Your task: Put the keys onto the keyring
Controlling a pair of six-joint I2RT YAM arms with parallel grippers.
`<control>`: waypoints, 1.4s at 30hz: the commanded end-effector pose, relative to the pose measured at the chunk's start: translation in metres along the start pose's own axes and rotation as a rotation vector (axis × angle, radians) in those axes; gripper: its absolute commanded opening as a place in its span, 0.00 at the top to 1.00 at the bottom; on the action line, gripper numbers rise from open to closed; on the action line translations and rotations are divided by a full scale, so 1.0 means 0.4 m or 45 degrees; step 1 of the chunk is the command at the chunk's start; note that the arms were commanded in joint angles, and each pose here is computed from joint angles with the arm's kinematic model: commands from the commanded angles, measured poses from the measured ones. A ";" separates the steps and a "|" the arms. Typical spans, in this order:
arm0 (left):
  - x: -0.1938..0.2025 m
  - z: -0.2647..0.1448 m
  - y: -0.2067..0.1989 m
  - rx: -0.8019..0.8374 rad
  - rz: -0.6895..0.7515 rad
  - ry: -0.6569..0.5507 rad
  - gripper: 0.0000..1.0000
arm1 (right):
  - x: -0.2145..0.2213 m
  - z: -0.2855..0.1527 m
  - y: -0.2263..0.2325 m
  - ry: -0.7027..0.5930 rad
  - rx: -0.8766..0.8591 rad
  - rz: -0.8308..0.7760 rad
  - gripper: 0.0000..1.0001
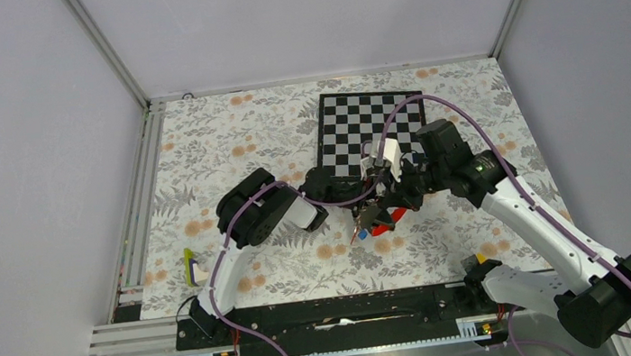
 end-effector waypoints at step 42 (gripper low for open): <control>-0.206 -0.420 -0.203 -1.261 1.096 -0.688 1.00 | 0.103 0.023 0.063 0.008 -0.066 -0.039 0.57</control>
Point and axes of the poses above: each gripper's point midway between its finger pads, its own z axis out along the fingers, its own y axis along the line the jaws close on, x = y × z, the point moved 1 cm from there along -z, back along the fingers, and after that the axes turned 7 degrees about -z, right-handed, at the moved point
